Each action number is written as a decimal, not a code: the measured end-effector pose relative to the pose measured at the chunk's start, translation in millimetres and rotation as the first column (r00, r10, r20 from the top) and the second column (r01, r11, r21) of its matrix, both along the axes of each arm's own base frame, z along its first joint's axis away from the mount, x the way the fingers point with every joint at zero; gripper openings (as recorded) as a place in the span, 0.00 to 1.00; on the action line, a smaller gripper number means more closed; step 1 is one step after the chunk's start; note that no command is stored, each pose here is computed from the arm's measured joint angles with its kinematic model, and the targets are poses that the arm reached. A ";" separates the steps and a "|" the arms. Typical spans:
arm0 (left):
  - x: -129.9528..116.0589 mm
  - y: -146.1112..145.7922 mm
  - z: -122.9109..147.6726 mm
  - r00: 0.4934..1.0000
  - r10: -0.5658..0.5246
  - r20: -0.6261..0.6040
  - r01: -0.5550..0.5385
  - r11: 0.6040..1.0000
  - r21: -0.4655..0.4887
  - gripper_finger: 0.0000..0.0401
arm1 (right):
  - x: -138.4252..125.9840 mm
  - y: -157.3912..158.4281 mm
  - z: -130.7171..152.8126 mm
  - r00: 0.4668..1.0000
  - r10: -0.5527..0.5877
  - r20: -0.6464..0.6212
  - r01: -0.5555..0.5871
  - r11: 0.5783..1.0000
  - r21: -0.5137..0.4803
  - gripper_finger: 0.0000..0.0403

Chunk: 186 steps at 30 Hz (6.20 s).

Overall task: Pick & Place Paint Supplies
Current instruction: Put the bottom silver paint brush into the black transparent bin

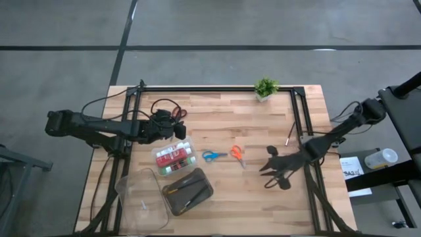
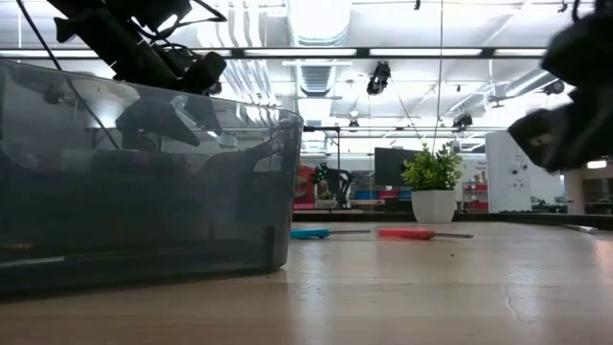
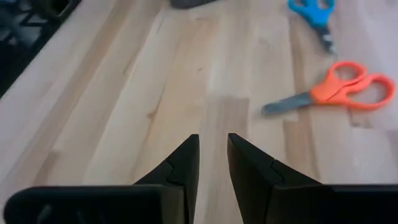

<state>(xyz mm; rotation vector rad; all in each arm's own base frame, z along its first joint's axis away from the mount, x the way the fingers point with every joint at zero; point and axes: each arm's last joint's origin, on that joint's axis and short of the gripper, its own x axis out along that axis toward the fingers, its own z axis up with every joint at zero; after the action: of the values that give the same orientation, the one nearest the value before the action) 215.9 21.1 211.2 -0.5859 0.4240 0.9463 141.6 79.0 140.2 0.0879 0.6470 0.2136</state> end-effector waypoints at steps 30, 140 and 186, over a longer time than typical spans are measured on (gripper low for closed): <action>0.0 0.0 0.0 1.000 0.000 0.000 0.000 1.000 0.000 0.58 | -13.6 16.3 -5.1 0.873 -0.020 -0.487 -0.015 0.998 -0.066 0.20; 0.1 0.0 -0.2 1.000 0.000 -0.001 0.000 1.000 0.000 0.58 | 184.5 53.4 105.4 0.957 0.115 0.268 -0.021 0.944 -0.330 0.05; 0.0 0.0 0.1 1.000 0.000 0.000 0.000 1.000 0.000 0.58 | 312.0 64.8 54.2 0.890 0.424 0.166 -0.389 0.898 -0.205 0.05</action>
<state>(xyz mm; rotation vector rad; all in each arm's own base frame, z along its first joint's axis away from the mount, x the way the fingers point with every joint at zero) 215.9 21.1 211.3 -0.5861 0.4239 0.9465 453.6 143.7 194.4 -0.2336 0.4662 0.5681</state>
